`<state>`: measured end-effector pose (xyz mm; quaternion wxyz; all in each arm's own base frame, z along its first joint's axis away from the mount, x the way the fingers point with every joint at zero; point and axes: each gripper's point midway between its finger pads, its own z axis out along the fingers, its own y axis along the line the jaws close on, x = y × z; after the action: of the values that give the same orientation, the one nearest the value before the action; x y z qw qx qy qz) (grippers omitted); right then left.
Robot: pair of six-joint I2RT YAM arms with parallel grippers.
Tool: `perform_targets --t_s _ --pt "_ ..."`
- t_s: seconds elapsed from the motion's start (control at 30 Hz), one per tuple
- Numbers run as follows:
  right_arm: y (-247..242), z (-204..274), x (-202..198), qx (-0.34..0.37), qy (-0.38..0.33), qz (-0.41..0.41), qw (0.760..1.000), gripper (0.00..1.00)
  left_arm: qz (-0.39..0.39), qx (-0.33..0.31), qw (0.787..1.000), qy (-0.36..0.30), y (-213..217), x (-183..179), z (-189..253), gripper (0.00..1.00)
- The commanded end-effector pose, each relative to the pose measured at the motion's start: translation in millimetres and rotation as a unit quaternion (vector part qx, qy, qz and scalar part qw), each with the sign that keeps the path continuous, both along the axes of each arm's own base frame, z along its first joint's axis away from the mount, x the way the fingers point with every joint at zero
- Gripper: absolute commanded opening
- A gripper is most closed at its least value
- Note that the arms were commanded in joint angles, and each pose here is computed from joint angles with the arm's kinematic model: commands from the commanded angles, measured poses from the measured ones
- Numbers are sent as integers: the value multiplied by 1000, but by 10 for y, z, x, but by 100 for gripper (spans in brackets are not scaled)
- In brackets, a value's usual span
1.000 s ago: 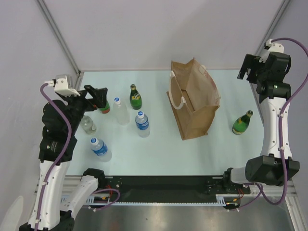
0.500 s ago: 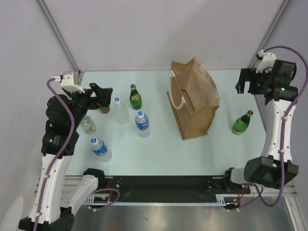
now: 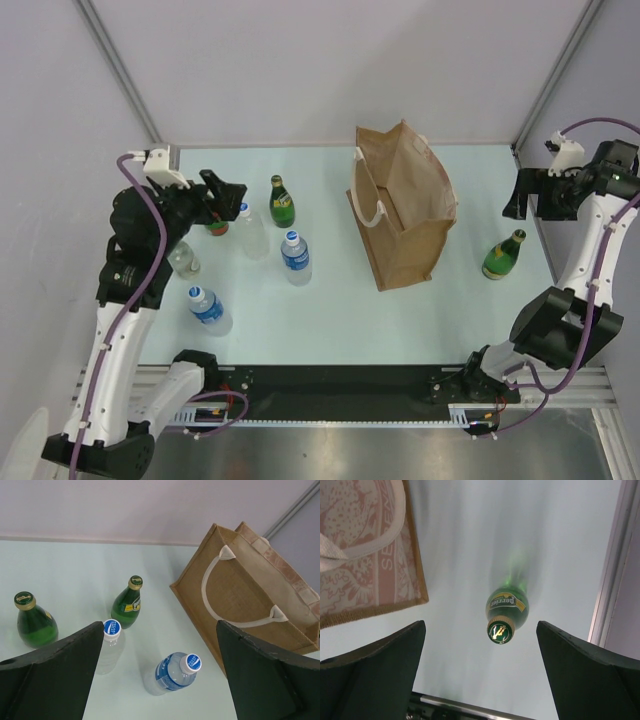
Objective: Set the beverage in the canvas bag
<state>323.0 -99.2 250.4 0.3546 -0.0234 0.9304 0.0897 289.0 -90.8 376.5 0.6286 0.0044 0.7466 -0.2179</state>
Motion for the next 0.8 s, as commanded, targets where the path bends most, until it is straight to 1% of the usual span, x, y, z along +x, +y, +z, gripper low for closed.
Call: perform_targets --t_s 0.0,0.13,0.23,0.37,0.43,0.57,0.77 --pt "74 175 -45 -18 -19 60 998 100 -16 -7 1000 -14 -39 -53 10 100" --pt "16 104 28 -25 -18 65 997 100 -8 3 1000 -10 2 -71 -105 100" --pt "-47 0 106 -14 1 52 999 98 -8 8 1000 -5 7 -65 -165 100" --pt "-126 -160 177 -5 42 24 999 92 -9 13 1000 2 5 -44 -232 100" --pt "-140 -236 170 -7 63 15 998 90 -9 15 1000 4 3 -28 -253 100" --pt "-148 -449 125 -33 100 18 994 88 -9 18 1000 8 4 -1 -276 100" --pt "-141 -573 5 -46 128 15 991 80 -8 22 1000 13 4 32 -309 100"
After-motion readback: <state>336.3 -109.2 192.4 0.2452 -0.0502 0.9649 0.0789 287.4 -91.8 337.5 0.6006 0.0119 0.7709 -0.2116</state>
